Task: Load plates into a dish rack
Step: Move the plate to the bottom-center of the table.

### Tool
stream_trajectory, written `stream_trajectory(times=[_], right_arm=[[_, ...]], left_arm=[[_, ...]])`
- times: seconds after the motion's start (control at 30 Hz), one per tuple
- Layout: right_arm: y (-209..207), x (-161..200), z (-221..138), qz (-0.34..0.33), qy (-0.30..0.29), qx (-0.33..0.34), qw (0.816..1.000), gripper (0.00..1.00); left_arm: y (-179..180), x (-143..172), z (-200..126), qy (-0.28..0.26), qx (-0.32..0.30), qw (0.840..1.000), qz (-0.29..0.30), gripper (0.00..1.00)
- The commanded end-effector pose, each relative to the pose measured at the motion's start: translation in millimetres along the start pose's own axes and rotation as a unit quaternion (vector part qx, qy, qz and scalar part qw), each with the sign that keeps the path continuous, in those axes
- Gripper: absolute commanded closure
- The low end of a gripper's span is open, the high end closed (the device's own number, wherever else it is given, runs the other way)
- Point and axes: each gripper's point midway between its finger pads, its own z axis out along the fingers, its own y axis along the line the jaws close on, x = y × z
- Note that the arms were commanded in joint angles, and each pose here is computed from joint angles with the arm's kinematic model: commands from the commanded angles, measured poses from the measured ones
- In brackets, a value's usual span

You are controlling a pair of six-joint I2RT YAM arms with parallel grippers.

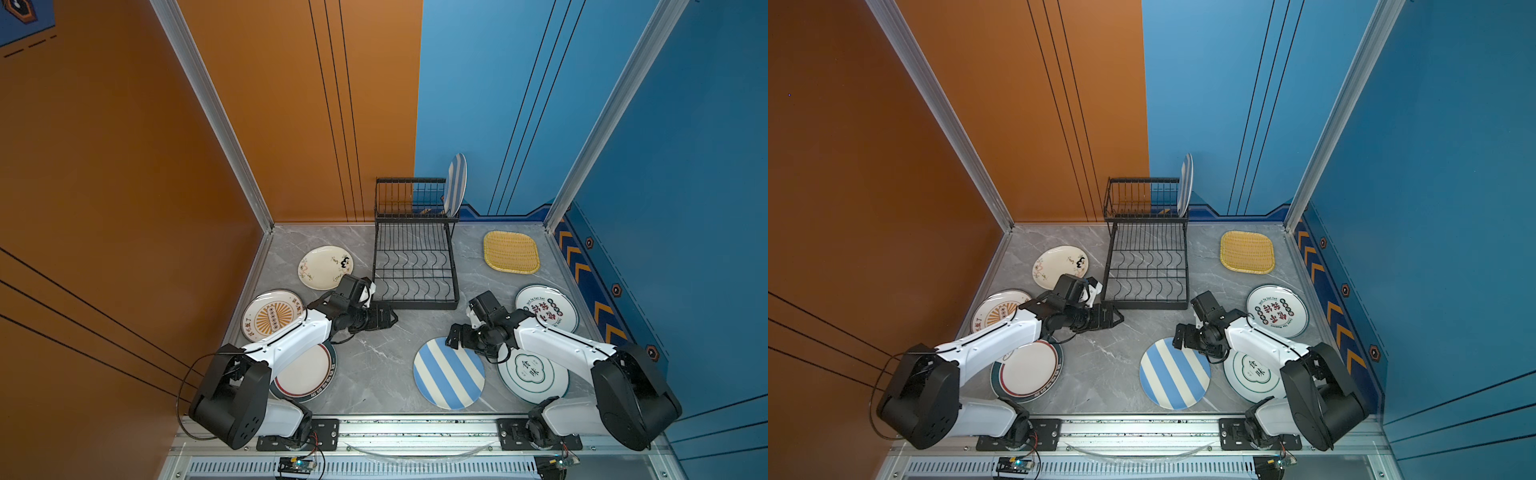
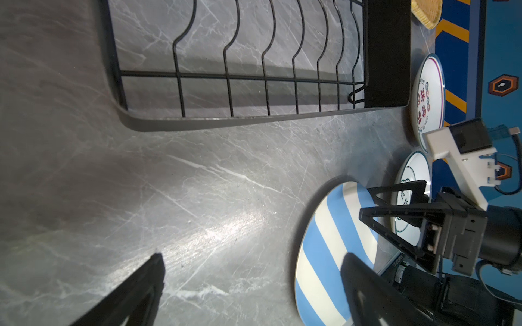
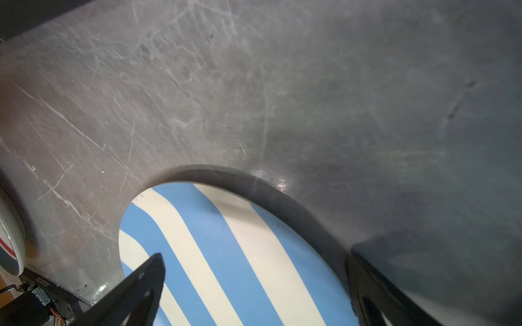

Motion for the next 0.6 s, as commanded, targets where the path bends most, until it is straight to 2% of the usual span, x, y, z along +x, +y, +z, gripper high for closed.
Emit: stream_trajectory(times=[0.0, 0.23, 0.57], right_arm=[[-4.9, 3.6, -3.5, 0.002, 0.007, 0.015, 1.0, 0.0], [-21.2, 22.9, -24.9, 0.016, 0.008, 0.031, 0.999, 0.0], [-29.9, 48.3, -24.8, 0.037, 0.021, 0.026, 0.999, 0.0]], left_arm=[[3.4, 11.6, -0.2, 0.021, 0.001, 1.0, 0.004, 0.02], [3.6, 16.1, 2.9, 0.033, 0.005, 0.999, 0.003, 0.02], [1.2, 16.0, 6.9, 0.043, 0.011, 0.999, 0.005, 0.02]])
